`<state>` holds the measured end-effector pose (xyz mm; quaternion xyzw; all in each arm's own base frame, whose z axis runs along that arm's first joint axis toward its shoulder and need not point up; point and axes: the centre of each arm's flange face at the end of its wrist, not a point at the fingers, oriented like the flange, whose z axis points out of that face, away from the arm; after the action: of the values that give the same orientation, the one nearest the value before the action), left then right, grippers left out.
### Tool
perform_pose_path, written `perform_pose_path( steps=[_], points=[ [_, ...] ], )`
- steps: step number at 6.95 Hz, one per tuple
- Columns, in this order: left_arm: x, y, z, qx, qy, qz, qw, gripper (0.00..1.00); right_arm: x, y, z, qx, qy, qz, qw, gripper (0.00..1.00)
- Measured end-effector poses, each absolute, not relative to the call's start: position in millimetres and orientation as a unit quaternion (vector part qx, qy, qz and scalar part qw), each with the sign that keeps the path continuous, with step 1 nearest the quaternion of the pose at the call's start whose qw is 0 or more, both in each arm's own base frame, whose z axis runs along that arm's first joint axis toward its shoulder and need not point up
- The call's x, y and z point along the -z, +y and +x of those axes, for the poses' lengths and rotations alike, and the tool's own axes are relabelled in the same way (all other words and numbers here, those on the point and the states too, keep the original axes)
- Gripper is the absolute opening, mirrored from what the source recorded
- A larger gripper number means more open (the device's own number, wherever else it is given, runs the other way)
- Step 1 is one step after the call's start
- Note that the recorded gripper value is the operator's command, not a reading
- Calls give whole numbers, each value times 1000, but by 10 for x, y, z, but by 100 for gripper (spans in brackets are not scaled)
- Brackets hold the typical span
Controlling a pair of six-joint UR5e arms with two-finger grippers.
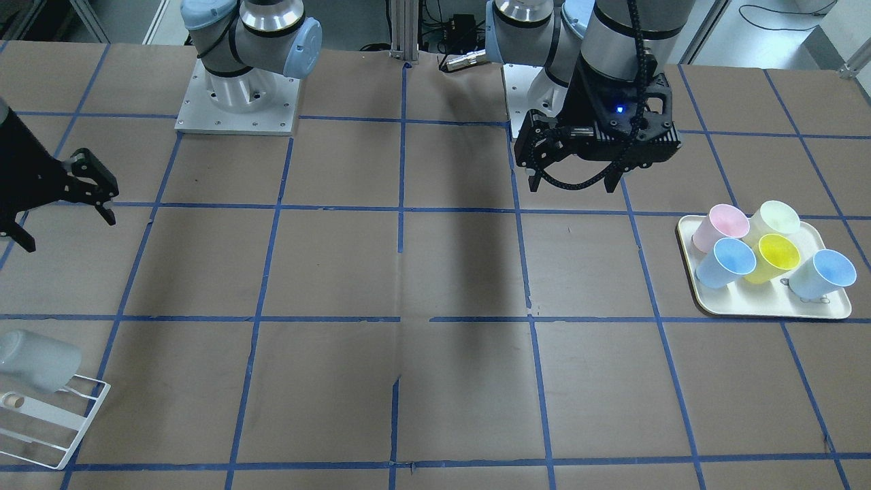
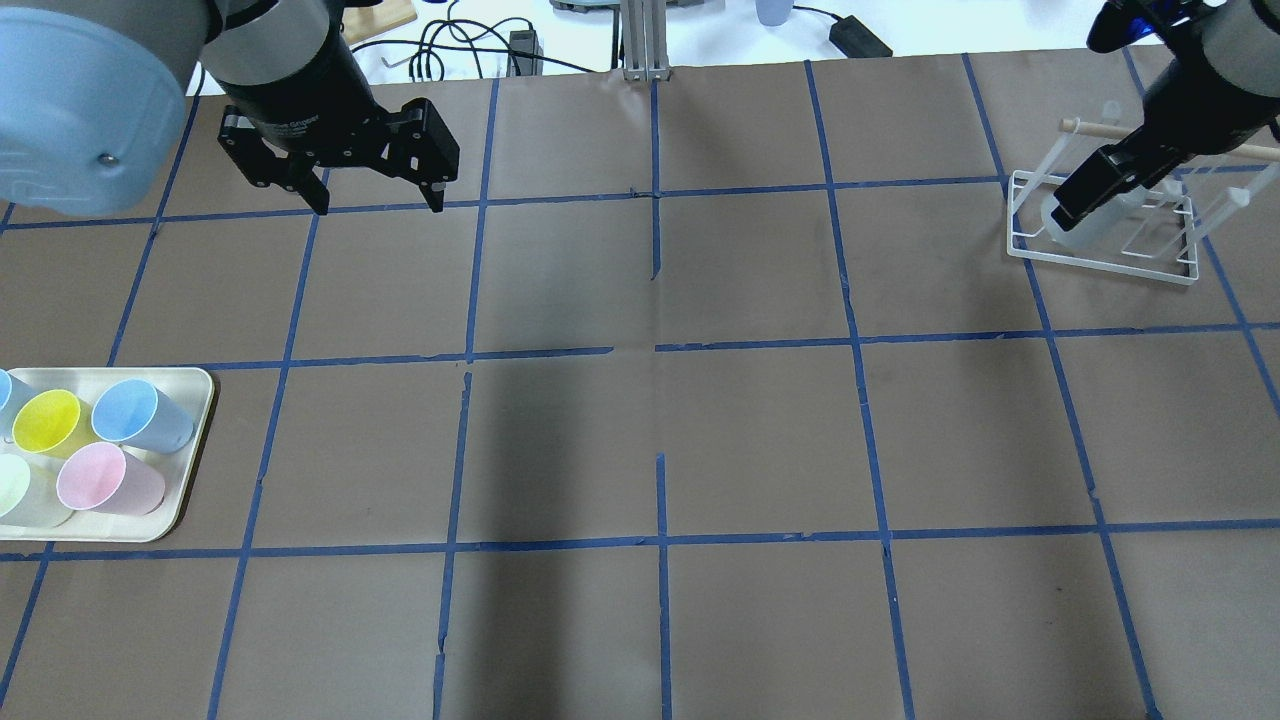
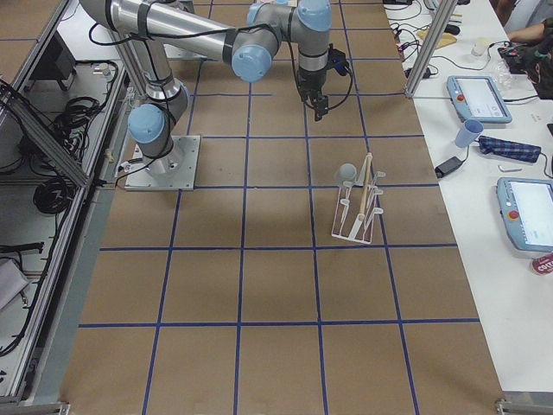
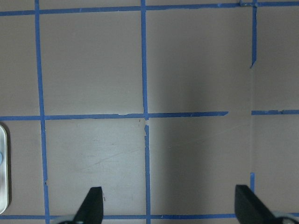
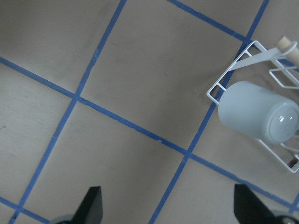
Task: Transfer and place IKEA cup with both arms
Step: 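Lower the right gripper around the cup's base and close on it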
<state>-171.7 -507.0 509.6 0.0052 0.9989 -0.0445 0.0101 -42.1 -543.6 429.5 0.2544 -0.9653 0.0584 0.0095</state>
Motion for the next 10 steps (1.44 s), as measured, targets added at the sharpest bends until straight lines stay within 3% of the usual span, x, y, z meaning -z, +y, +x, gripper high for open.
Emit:
perform_pose_path(
  steps=[4, 10],
  points=[
    [-5098, -5069, -1716, 45, 999, 5, 11, 100, -3776, -5809, -1049, -67, -932, 355, 29, 100],
    [-5096, -5070, -1715, 45, 999, 6, 11, 100, -3261, -6109, -1318, -70, -921, 381, 36, 100]
  ],
)
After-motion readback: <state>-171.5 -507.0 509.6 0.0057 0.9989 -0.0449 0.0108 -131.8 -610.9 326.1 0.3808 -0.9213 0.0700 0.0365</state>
